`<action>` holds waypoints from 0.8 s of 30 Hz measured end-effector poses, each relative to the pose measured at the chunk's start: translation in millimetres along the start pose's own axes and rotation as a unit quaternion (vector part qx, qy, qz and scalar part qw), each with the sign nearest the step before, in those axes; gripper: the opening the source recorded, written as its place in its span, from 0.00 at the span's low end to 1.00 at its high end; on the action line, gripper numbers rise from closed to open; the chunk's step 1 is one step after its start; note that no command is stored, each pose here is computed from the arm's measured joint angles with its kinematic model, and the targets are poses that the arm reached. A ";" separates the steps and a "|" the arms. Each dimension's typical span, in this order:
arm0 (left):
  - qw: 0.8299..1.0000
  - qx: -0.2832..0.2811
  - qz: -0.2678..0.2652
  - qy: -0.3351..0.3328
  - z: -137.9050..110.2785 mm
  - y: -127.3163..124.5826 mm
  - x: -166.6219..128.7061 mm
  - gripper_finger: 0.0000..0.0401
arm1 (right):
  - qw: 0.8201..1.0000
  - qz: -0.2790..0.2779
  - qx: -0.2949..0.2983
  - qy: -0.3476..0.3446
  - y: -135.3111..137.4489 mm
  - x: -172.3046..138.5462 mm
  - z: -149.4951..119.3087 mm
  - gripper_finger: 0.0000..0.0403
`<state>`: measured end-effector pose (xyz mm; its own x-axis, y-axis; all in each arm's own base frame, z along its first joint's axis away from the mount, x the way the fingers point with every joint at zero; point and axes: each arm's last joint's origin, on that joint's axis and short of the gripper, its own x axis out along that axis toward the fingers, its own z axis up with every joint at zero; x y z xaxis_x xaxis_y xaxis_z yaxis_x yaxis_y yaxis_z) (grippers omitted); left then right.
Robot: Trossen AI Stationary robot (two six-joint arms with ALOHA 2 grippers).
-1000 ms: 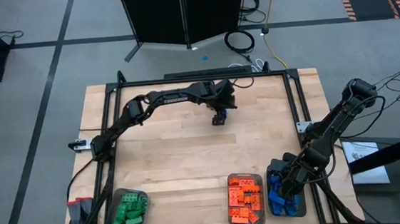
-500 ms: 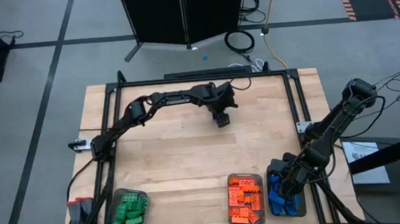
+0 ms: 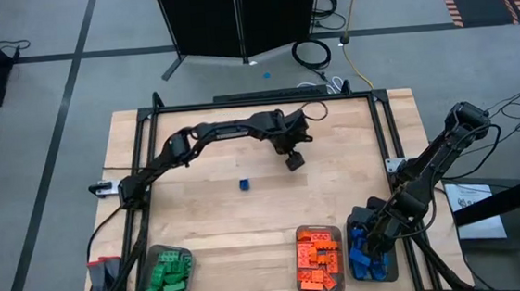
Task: Sort blocks
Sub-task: Put the blue game piece into the right black bin
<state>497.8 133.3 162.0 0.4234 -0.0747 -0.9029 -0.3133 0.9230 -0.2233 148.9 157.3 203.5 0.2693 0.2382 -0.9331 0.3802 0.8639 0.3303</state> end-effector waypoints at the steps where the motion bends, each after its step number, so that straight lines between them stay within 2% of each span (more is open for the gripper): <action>1: 1.000 0.014 -0.016 -0.007 4.1 -6.8 -7.1 0.73 | 1.000 -0.002 -0.004 0.000 -0.3 0.0 0.0 0.84; 3: 0.998 0.043 -0.042 -0.007 8.4 -19.8 -29.0 0.73 | 1.000 -0.009 -0.011 -0.002 -1.4 0.0 -0.1 0.84; 5: 0.997 0.068 -0.045 0.005 7.9 -32.3 -52.4 0.73 | 1.000 -0.013 -0.013 -0.007 -2.0 -0.1 0.0 0.84; 9: 0.995 0.083 0.020 0.058 -8.2 -49.3 -93.2 0.73 | 1.000 -0.014 -0.013 -0.008 -2.1 -0.1 0.1 0.84; 12: 0.983 0.133 0.075 0.100 -24.6 -62.9 -121.5 0.73 | 1.000 -0.018 -0.013 -0.014 -2.4 -0.1 0.3 0.84; 17: 0.969 0.194 0.070 0.135 -51.5 -74.6 -131.3 0.73 | 0.999 -0.025 -0.009 -0.029 -3.1 -0.2 1.1 0.84; 21: 0.975 0.189 0.068 0.092 -81.6 -68.4 -142.1 0.73 | 0.999 -0.026 -0.009 -0.030 -3.3 -0.3 1.0 0.84; 24: 0.980 0.178 0.073 0.051 -111.3 -59.1 -138.7 0.73 | 0.999 -0.027 -0.018 -0.030 -3.3 -0.2 1.0 0.84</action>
<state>363.0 47.2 259.5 0.3042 0.0467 -0.9515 -0.0397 0.9986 0.0363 148.5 154.0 202.8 0.3031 0.1645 -0.9387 0.3642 0.8902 0.2736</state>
